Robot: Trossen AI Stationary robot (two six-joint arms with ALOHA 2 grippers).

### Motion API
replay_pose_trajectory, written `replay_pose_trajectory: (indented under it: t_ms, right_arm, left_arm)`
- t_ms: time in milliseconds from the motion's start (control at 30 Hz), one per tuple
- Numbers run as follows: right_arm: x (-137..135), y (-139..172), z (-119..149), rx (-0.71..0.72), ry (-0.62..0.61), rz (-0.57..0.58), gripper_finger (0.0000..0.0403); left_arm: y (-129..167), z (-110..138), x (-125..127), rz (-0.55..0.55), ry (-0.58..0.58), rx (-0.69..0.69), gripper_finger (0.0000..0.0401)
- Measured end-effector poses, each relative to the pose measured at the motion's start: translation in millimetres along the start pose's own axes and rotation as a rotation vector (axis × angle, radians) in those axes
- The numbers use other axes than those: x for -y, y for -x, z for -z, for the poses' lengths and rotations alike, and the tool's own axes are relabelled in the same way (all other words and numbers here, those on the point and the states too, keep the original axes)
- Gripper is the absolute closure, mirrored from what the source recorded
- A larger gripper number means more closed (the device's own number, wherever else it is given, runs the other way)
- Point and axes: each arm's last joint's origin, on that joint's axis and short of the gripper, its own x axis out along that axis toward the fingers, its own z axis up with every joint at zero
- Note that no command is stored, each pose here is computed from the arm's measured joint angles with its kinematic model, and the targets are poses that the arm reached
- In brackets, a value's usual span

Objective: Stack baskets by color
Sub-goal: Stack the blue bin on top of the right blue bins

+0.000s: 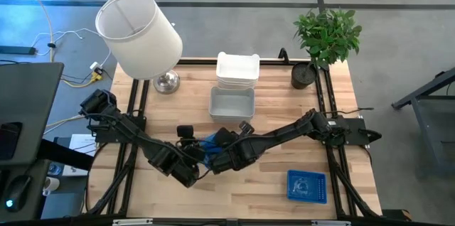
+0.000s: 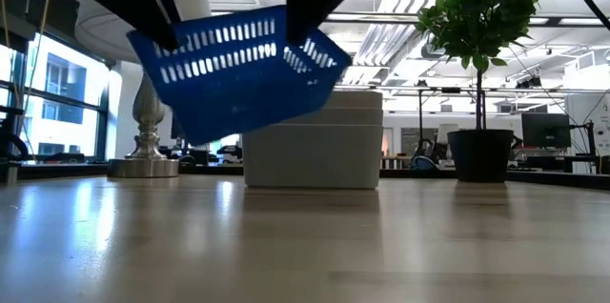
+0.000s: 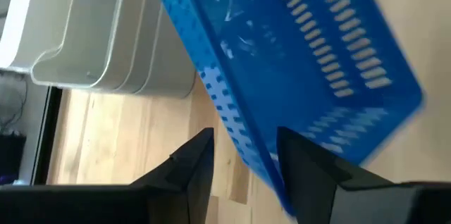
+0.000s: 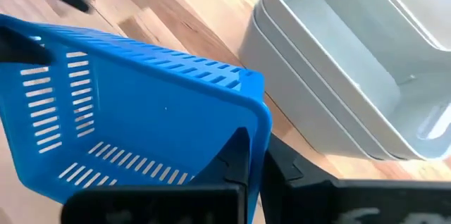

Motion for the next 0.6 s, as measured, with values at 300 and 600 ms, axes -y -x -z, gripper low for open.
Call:
replay_pose_trajectory:
  t_ms: [300,600]
  right_arm:
    - [7,0,5,-0.046,0.063,0.062,0.0402]
    - [7,10,18,-0.073,0.132,0.105,0.0402]
  left_arm:
    - [12,4,3,0.025,-0.032,0.032,0.0265]
    - [27,4,-11,0.065,-0.009,0.064,0.0265]
